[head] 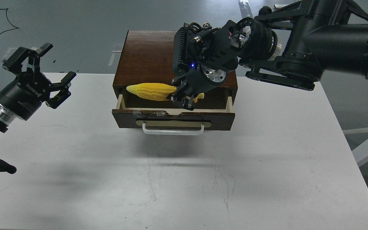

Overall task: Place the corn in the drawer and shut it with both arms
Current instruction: 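Lift the corn with the right gripper and carry it into the open drawer, then release the corn in the drawer and raise the right gripper away, then bring the left gripper down in front of the drawer handle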

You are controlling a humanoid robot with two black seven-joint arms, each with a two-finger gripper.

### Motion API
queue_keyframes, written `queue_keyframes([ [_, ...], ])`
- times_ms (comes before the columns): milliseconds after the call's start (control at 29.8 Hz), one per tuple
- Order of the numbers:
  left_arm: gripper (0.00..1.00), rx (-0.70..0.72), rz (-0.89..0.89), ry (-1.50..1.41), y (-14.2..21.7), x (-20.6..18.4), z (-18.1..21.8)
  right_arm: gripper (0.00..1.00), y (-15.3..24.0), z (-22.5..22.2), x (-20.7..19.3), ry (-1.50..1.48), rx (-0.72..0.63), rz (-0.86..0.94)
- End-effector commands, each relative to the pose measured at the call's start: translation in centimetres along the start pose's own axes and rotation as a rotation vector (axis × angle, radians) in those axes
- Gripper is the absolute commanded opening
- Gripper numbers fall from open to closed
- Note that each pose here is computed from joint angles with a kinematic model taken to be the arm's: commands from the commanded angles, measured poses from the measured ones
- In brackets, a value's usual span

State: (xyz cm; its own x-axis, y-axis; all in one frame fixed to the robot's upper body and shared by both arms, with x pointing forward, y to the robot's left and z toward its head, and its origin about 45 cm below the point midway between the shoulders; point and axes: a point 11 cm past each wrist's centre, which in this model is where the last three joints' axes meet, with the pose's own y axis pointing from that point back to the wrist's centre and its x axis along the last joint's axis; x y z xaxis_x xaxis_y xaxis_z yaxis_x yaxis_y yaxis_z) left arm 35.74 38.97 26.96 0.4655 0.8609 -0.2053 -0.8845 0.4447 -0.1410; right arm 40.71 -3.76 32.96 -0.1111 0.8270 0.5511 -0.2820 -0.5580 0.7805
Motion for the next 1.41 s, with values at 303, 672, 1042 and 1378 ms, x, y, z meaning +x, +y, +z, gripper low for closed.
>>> queue_keyframes([
  [303, 0.98, 0.000, 0.000, 0.000, 0.0, 0.0, 0.0, 1.00, 1.8, 1.4, 0.5, -0.089, -0.029, 0.068],
  [672, 0.98, -0.052, -0.012, -0.063, 0.1, 0.4, 3.0, 1.00, 12.0, 7.4, -8.4, -1.030, -0.118, 0.598],
  [1042, 0.98, 0.005, -0.340, -0.354, -1.9, -7.1, 4.4, 1.00, 13.0, 3.0, -27.1, -1.862, -0.215, 1.055],
  [1378, 0.98, -0.002, -0.754, -0.783, -2.8, -17.5, 1.4, 1.00, 10.6, -2.7, -33.6, -2.077, -0.275, 1.079],
])
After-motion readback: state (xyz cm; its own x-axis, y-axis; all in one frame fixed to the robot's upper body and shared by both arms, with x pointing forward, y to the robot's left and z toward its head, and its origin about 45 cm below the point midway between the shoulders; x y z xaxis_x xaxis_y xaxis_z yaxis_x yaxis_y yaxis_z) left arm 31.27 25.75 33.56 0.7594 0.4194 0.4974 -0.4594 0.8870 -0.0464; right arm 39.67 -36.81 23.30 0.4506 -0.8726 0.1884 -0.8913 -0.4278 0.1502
